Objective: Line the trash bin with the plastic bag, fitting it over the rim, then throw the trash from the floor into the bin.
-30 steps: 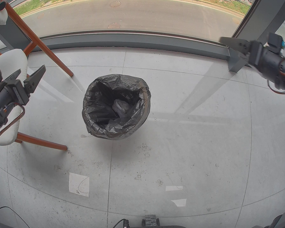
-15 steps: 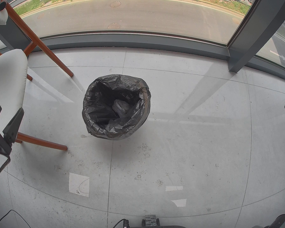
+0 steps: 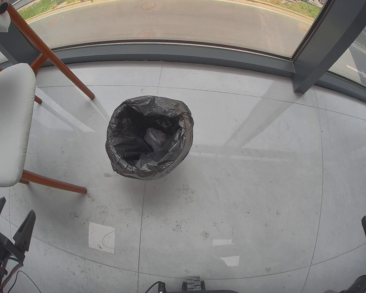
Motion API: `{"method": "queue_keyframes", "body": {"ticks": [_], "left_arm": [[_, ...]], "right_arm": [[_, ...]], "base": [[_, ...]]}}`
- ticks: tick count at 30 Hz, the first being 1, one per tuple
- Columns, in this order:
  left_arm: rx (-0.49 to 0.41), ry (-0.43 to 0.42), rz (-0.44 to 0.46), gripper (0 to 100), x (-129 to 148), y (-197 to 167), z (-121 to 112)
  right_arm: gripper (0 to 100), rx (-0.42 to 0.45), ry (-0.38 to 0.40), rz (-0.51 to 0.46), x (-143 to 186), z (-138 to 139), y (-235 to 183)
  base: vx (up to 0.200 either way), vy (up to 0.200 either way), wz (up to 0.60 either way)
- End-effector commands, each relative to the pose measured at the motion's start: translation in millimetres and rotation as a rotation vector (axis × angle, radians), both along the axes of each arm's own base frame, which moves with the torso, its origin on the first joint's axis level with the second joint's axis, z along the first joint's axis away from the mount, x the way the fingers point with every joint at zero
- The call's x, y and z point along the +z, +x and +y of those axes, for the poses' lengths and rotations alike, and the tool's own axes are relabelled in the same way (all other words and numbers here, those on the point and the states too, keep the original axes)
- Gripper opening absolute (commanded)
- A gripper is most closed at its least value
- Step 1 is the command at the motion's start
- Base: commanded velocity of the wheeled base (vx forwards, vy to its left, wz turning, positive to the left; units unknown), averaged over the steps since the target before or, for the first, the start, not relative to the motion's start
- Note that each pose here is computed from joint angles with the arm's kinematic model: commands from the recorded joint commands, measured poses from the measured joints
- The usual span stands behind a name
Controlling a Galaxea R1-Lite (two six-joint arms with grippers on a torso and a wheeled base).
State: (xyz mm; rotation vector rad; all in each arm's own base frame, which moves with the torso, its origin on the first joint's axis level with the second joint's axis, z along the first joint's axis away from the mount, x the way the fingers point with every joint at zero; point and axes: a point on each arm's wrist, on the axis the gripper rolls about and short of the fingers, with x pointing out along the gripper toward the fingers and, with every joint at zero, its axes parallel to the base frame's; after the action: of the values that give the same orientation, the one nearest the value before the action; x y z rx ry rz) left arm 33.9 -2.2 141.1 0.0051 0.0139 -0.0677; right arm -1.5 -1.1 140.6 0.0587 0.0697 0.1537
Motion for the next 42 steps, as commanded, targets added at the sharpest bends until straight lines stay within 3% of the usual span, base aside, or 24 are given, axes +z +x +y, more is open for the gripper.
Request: {"method": "queue_keyframes", "body": {"ticks": [1, 4, 6, 10, 12, 16, 21, 26, 31, 34, 37, 42], "left_arm": [[-0.003, -0.005, -0.086, 100, -20.4, -40.2, 2.4], [-0.003, 0.003, -0.068, 100, -41.3, -52.5, 3.2], [0.009, 0.029, -0.007, 100, -57.4, -50.7, 3.3], [0.015, 0.015, 0.076, 100, -65.3, -50.8, 3.5], [0.013, 0.016, 0.077, 100, -65.0, -50.8, 3.4], [0.009, 0.021, 0.078, 100, -65.5, -50.7, 3.4], [-0.029, 0.056, 0.072, 100, -65.1, -51.0, 2.8], [-0.084, 0.063, 0.067, 100, -64.8, -50.7, 3.3], [-0.088, 0.077, 0.056, 100, -64.1, -50.8, 3.3], [-0.092, 0.08, 0.057, 100, -64.1, -50.7, 3.2], [-0.099, 0.085, 0.056, 100, -64.1, -50.7, 3.1], [-0.102, 0.086, 0.056, 100, -64.1, -50.7, 3.0]], "right_arm": [[100, -0.034, -0.002, -0.036, -24.3, -3.9, -23.8], [100, -0.063, -0.011, 0.0, -40.2, -3.8, -20.1], [100, -0.118, -0.025, 0.029, -56.2, -4.2, -15.0], [100, -0.188, 0.056, -0.016, -57.3, -5.3, -12.6], [100, -0.191, 0.072, -0.002, -58.8, -5.4, -12.6], [100, -0.134, -0.01, -0.006, -57.9, -4.2, -12.9], [100, -0.104, -0.02, 0.008, -58.4, -3.3, -13.4], [100, -0.249, -0.016, 0.023, -58.7, -0.3, -16.2], [100, -0.194, -0.007, -0.099, -61.4, 0.0, -21.5], [100, -0.175, -0.027, -0.065, -65.1, 0.4, -21.2], [100, -0.115, -0.099, -0.064, -66.0, 1.7, -21.2], [100, -0.117, -0.089, -0.064, -65.9, 1.6, -21.2]], "base": [[0.0, 0.0, 0.0], [0.0, 0.0, 0.0], [0.0, 0.0, 0.0], [0.0, 0.0, 0.0], [0.0, 0.0, 0.0], [0.0, 0.0, 0.0], [0.0, 0.0, 0.0], [0.0, 0.0, 0.0], [0.0, 0.0, 0.0], [0.0, 0.0, 0.0], [0.0, 0.0, 0.0], [0.0, 0.0, 0.0]]}}
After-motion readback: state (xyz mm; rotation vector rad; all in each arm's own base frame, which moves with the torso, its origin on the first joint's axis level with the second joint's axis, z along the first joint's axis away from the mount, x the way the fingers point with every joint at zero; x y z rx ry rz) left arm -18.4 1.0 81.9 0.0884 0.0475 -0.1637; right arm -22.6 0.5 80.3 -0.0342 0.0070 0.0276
